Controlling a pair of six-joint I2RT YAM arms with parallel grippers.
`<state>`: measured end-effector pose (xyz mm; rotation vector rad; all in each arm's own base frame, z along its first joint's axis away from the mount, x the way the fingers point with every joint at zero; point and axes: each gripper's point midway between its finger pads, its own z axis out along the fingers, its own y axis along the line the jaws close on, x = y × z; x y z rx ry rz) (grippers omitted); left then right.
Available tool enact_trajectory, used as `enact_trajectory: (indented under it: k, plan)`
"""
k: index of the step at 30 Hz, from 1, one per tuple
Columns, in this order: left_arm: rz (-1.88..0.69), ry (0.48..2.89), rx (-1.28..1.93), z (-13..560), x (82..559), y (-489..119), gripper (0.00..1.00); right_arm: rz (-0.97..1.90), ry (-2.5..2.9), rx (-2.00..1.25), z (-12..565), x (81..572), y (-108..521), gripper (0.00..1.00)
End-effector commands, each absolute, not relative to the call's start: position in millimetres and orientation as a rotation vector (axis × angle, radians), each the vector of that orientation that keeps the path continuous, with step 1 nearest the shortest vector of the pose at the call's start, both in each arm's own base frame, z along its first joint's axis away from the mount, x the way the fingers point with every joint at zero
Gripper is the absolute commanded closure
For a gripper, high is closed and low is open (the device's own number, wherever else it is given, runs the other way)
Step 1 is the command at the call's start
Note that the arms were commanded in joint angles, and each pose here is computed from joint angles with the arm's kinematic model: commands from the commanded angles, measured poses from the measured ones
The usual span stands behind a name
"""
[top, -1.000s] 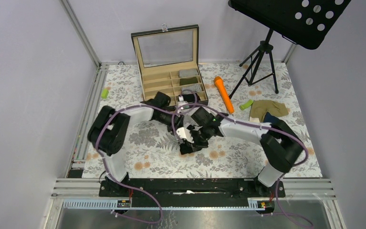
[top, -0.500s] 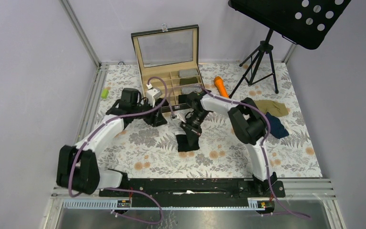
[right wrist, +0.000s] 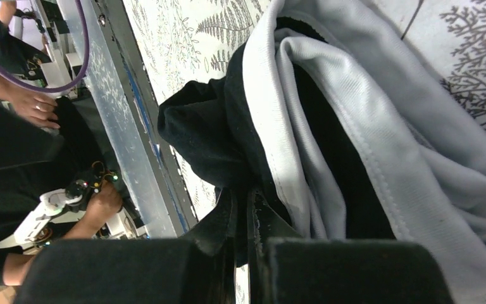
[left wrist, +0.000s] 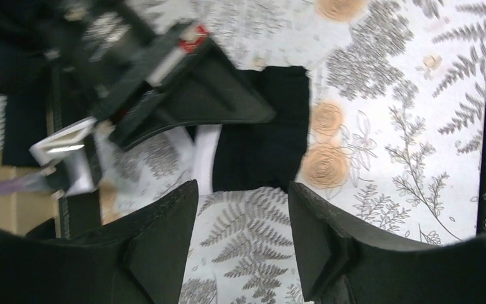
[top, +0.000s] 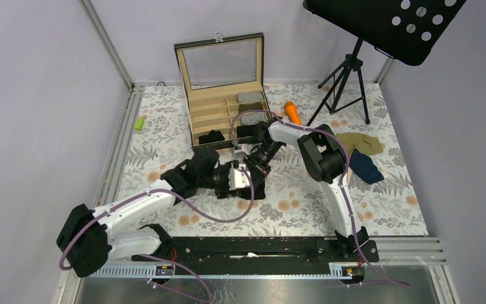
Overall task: Roll the underwear
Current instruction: Roll the underwear to the corner of the board.
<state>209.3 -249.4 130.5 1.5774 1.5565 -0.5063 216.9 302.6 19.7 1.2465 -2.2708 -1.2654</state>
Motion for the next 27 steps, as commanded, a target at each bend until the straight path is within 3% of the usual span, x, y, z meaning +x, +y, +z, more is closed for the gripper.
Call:
enact_trajectory:
  k: [1, 9, 14, 21, 24, 27]
  plan:
    - [-0.414, 1.342, 1.736, 113.7, 204.9, -273.7, 0.39, -1.052, -2.32, 1.281, -35.9, 219.9, 283.0, 1.0]
    - [-0.46, 1.31, 1.863, 68.3, 180.0, -295.9, 0.41, -1.026, -2.321, 1.24, -41.8, 216.0, 276.6, 1.0]
    - [-0.314, 1.285, 1.892, 45.3, 192.0, -288.9, 0.37, -1.026, -2.316, 1.24, -41.7, 213.5, 274.5, 1.0]
    - [-0.174, 1.238, 1.959, 19.6, 200.6, -273.7, 0.42, -1.044, -2.309, 1.234, -38.9, 210.4, 274.7, 1.0]
    - [-0.162, 1.223, 1.979, 16.1, 200.1, -275.4, 0.53, -1.064, -2.306, 1.227, -36.6, 209.5, 276.7, 0.99]
    - [-0.209, 1.249, 2.064, 9.0, 191.8, -275.9, 0.76, -1.088, -2.307, 1.222, -31.0, 209.9, 279.8, 0.93]
